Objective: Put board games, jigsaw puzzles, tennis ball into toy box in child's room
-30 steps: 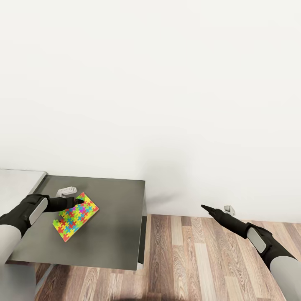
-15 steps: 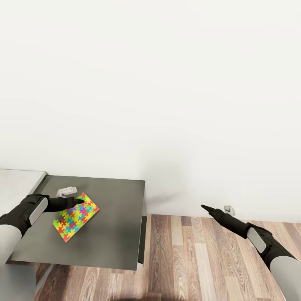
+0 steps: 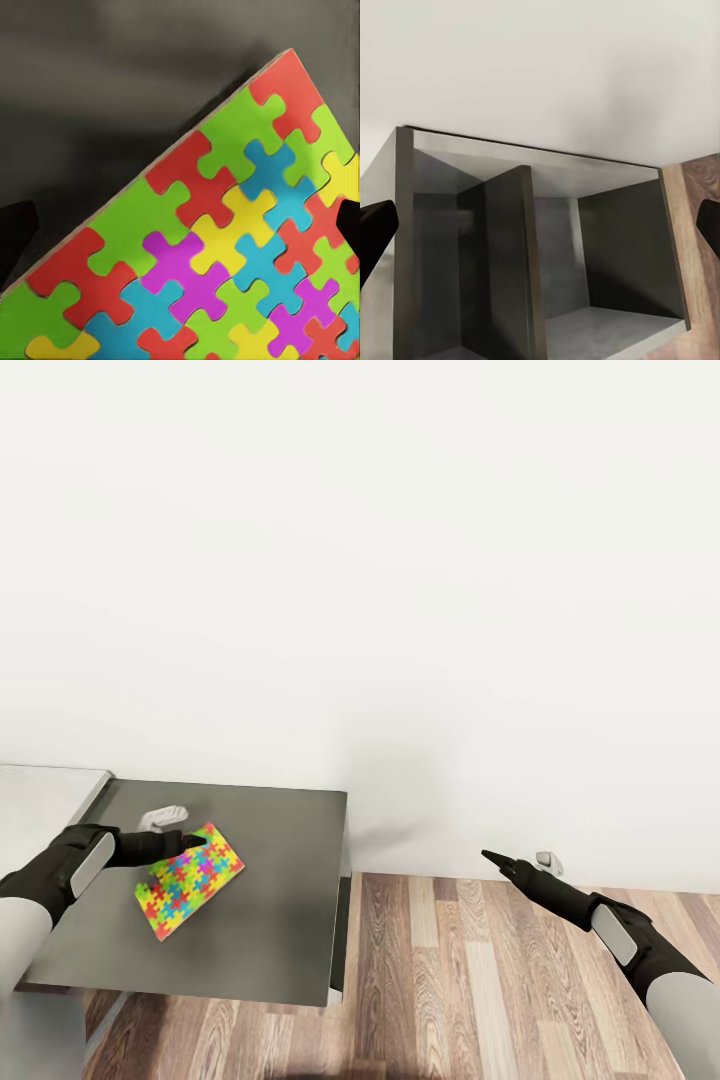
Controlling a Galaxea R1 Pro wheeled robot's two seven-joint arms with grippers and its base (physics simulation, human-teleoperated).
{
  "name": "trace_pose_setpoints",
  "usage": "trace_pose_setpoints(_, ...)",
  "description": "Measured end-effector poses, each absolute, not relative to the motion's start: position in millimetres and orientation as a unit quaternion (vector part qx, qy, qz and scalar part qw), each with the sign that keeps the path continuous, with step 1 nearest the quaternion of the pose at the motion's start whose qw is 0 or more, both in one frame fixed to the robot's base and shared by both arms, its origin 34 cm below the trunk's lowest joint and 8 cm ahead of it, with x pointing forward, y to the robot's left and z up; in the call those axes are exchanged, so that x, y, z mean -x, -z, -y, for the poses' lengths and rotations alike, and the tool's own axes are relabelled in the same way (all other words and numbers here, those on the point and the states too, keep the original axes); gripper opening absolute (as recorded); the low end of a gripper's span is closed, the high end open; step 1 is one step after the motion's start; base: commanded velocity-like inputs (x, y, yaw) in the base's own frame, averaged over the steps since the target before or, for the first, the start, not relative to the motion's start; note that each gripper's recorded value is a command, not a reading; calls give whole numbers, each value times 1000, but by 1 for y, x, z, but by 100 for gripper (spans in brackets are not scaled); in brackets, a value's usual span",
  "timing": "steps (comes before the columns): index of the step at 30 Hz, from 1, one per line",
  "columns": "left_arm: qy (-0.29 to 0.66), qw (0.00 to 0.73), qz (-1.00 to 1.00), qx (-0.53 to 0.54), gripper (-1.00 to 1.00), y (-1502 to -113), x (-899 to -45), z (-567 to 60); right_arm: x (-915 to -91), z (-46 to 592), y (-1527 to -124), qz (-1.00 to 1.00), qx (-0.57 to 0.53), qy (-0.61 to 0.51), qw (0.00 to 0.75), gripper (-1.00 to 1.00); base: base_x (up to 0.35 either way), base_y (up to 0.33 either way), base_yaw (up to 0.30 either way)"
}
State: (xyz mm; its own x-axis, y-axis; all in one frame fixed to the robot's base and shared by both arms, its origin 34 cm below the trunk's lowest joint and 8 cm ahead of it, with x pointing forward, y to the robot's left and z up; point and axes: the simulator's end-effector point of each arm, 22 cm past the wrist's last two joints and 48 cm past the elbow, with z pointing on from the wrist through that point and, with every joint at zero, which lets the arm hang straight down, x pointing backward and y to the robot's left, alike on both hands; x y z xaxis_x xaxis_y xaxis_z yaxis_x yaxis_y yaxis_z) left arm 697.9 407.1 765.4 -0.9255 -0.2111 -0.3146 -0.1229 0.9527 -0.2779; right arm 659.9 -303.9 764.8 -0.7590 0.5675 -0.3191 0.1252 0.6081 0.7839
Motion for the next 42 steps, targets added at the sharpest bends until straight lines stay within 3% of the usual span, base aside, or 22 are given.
trace_pose_setpoints(26, 161, 149, -973, 76, 100, -763, -695, -366, -659, 318, -767, -854, -203, -385, 284, 100, -9, 0, 0)
trace_pose_setpoints(42, 246, 132, -958, 60, 100, -770, -697, -286, -660, 322, -768, -854, -203, -384, 286, 100, -110, 0, 0)
